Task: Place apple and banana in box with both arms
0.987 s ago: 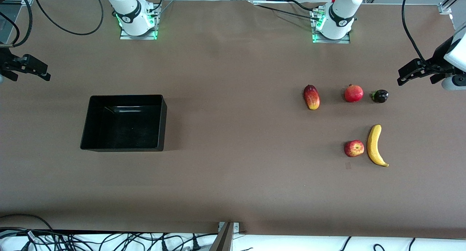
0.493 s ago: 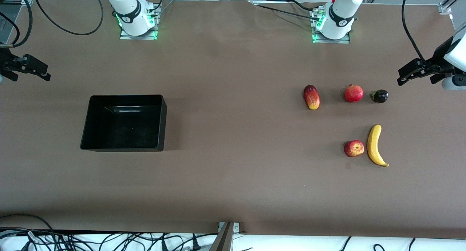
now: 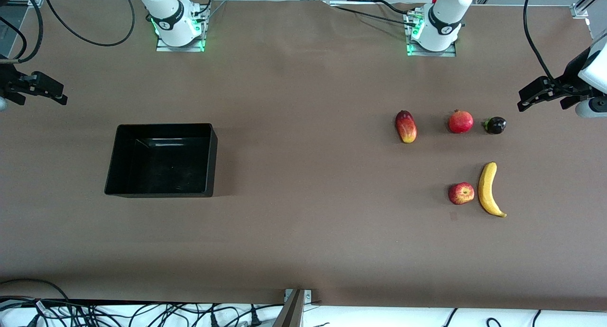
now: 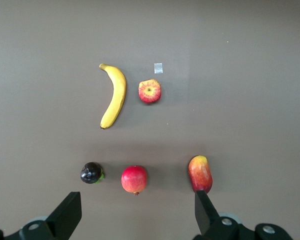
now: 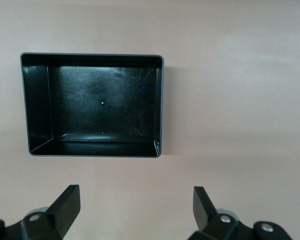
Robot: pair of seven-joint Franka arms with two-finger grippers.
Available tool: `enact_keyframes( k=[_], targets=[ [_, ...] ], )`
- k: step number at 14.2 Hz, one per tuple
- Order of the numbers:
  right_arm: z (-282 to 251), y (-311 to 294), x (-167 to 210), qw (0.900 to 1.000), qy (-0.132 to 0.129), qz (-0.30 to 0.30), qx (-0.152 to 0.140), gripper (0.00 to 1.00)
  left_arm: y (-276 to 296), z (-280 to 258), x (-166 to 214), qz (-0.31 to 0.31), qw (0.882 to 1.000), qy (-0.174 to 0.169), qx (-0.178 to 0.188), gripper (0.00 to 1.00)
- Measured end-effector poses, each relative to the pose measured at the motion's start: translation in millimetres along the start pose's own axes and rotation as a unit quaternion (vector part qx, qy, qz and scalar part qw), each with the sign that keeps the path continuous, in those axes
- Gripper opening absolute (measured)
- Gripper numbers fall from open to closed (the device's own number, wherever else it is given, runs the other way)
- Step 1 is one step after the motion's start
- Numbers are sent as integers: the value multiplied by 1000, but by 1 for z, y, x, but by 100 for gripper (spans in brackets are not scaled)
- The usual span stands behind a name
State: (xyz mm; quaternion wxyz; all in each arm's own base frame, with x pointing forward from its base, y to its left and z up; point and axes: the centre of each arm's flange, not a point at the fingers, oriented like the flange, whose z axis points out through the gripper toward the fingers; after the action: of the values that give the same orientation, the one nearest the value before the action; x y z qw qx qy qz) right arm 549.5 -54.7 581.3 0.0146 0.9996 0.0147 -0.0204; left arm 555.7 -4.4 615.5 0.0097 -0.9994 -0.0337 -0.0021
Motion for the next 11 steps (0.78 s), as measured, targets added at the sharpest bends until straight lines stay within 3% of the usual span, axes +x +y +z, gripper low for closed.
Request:
enact_keyframes(
  k=[6, 11],
  targets=[
    [23, 1, 6, 999, -34, -1, 3, 100, 1, 19, 16, 0, 1000, 7, -2, 100],
    [81, 23, 26, 999, -48, 16, 2, 100, 8, 149, 76, -1, 1000, 20, -11, 100]
  ],
)
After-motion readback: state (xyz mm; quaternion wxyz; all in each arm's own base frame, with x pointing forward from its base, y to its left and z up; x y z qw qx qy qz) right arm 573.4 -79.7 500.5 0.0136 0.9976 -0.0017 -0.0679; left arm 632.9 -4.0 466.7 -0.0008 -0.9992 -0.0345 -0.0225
